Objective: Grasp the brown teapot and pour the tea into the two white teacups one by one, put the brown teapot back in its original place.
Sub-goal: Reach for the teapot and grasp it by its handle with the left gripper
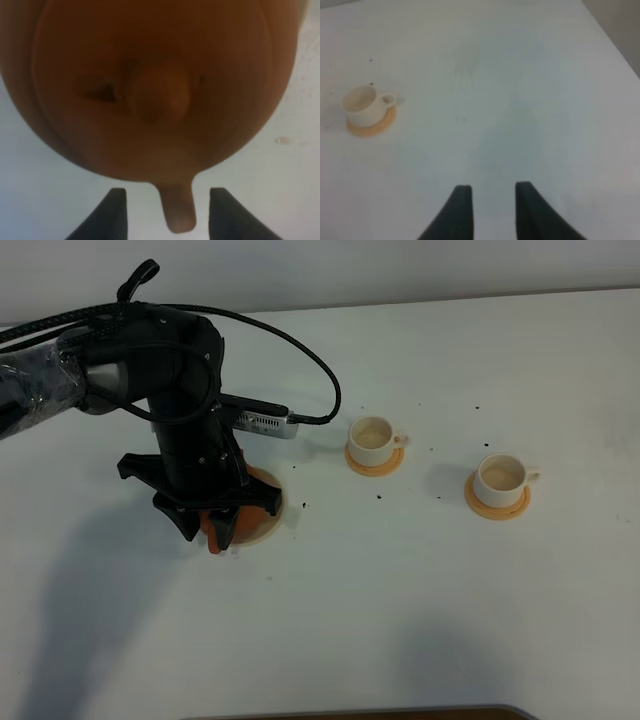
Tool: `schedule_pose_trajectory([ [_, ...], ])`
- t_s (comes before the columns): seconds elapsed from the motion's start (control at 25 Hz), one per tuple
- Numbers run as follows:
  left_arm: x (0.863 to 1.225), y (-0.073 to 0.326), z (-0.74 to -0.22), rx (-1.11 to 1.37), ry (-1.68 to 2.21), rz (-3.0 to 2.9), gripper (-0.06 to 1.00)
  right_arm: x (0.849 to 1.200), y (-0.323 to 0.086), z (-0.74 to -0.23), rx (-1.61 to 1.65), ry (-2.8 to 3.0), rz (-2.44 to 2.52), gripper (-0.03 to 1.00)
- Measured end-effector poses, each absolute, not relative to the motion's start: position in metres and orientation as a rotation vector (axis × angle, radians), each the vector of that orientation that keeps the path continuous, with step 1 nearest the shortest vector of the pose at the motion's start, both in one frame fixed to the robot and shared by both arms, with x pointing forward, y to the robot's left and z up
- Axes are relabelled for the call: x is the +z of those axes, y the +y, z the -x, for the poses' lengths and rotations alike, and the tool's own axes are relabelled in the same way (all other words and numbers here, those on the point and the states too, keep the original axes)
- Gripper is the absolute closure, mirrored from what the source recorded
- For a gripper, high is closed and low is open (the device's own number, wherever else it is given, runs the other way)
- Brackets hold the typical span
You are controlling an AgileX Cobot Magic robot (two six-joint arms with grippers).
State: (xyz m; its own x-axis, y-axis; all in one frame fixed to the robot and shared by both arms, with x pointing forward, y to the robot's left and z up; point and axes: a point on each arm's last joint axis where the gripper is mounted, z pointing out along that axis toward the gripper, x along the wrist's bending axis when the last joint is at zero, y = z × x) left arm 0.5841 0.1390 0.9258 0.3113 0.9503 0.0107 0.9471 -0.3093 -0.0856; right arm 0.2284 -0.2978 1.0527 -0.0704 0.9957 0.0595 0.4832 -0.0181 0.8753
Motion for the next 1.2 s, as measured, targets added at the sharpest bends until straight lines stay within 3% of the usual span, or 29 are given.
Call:
schedule_pose_trajectory([
  [0.52,0.9256,0.1376,-0.5869,0.038,-1.849,2.483,0.54,1.0527,-0.2978,-0.2284,1.021,1.620,-1.564,0.73],
  [0.92,0.9256,0.1376,-0.5870,0.037,-1.857,2.477,0.80,1.0527,-0.2978,-0.2284,1.021,1.620,-1.564,0.73],
  [1.2,0.9256,0.1376,-0.5871,0.037,-1.849,2.484,0.80,1.0527,-0.2978,-0.2284,1.021,1.620,-1.564,0.73],
])
